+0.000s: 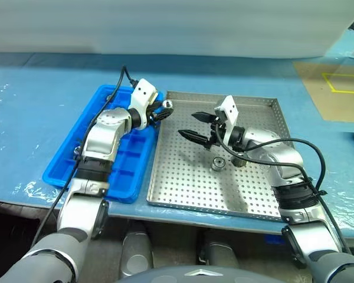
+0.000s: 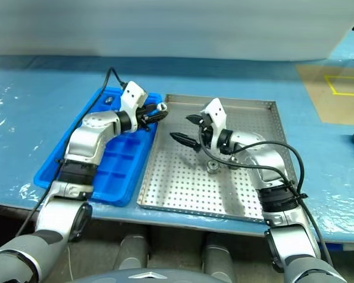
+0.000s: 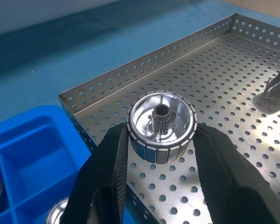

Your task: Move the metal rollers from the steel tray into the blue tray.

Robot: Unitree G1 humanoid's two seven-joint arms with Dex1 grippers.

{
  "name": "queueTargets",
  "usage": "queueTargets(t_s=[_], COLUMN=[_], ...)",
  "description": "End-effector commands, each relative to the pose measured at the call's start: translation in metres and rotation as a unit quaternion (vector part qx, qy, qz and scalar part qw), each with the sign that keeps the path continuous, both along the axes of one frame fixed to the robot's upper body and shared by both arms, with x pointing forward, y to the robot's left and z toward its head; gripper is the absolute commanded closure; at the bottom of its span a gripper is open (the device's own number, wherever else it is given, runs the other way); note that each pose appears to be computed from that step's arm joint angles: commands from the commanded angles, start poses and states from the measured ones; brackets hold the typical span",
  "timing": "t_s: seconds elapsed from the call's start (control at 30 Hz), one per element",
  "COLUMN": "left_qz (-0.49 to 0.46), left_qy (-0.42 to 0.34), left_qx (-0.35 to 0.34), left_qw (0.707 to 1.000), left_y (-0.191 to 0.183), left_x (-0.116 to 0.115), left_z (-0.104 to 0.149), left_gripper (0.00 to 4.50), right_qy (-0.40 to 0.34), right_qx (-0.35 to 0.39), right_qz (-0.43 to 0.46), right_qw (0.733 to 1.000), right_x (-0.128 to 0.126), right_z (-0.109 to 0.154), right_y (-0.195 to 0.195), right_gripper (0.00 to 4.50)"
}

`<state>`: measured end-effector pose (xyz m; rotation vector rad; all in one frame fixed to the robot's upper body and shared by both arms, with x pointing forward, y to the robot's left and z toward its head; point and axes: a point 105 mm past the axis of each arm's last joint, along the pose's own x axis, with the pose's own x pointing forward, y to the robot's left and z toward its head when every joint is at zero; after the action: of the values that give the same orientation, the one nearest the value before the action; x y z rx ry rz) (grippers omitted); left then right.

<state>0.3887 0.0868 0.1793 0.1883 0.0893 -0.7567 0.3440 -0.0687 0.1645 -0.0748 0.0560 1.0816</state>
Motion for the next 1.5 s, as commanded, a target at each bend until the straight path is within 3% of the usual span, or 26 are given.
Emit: queueTargets(t_s=[0.03,0.4,0.8,1.13,1.5], left_qz=[0.013,0.062,0.197,0.313,0.412], left_qy=[-0.040,-0.032,-0.055,-0.051,-0.037], left_qx=[-0.012,-0.014,-0.024,-0.029,-0.042], left_qw=[0.999,0.997,0.979,0.948,0.910], left_y=[0.005,0.020,0.062,0.093,0.114], left_x=[-0.014,-0.056,-0.100,-0.136,-0.156], left_z=[0.024,0.010,-0.002,-0.022,-0.044], left_gripper=[2.78,2.78,2.78,2.78,2.78], right_qy=[-0.028,-0.037,-0.040,-0.041,-0.038], right_qx=[0.010,0.013,0.003,0.000,-0.001], right_qz=[0.036,0.109,0.154,0.177,0.182], right_qw=[0.999,0.993,0.987,0.983,0.983], right_x=[-0.002,-0.003,-0.002,-0.003,-0.004], right_z=[0.013,0.018,0.016,0.016,0.014], right_y=[0.009,0.028,0.042,0.049,0.052], right_gripper=[0.00,0.00,0.00,0.00,0.00])
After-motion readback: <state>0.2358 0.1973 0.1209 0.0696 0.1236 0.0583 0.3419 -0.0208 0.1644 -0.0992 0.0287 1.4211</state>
